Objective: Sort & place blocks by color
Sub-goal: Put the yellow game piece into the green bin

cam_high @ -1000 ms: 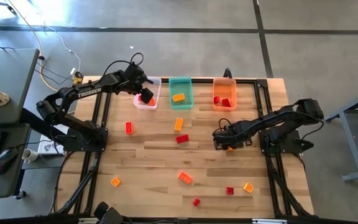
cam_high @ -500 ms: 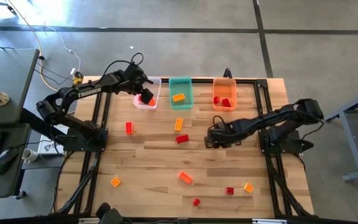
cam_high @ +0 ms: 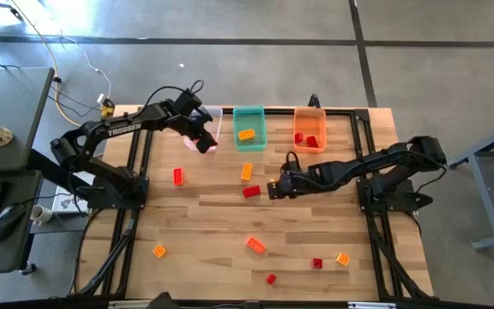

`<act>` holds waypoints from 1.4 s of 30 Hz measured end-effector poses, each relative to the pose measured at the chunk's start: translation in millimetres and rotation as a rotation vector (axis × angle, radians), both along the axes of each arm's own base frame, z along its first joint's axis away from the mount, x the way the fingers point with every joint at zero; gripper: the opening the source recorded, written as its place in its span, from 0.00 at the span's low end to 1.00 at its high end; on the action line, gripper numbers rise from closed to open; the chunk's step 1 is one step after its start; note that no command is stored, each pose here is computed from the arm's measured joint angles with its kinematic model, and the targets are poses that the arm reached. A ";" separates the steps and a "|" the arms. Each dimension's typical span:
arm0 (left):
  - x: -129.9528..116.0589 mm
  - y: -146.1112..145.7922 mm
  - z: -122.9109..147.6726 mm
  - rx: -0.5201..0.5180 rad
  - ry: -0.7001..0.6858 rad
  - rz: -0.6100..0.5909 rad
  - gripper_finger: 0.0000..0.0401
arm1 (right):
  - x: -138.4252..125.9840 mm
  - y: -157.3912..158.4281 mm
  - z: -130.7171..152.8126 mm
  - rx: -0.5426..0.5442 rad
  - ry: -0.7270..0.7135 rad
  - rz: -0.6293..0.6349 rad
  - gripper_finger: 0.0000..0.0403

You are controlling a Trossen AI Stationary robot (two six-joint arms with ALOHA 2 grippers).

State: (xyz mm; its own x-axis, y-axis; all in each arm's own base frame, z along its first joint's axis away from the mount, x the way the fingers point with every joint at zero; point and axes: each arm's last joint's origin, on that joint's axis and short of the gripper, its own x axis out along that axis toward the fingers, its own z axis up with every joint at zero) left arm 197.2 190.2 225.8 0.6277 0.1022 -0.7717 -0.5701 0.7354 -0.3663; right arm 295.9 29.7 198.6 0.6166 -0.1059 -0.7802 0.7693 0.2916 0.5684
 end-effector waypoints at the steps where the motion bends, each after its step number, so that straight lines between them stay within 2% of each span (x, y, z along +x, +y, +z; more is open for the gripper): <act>1: 2.7 -2.2 0.4 -0.006 -0.012 -0.015 0.60 | 2.2 0.1 2.1 -0.009 -0.027 0.004 0.27; 10: 30.8 -24.2 10.2 -0.154 -0.227 -0.162 0.60 | 16.3 0.8 16.5 -0.099 -0.220 0.073 0.27; 18: 55.5 -43.2 23.5 -0.222 -0.388 -0.252 0.60 | 25.0 -0.9 29.2 -0.197 -0.362 0.119 0.27; 31: 80.1 -65.5 42.1 -0.275 -0.548 -0.263 0.60 | 34.3 -10.7 49.0 -0.306 -0.563 0.142 0.27; 36: 83.1 -68.8 43.4 -0.254 -0.555 -0.239 0.60 | 36.2 -10.2 56.5 -0.338 -0.639 0.161 0.27; 42: 86.2 -73.6 45.5 -0.252 -0.572 -0.246 0.60 | 36.6 -9.4 57.8 -0.338 -0.655 0.187 0.27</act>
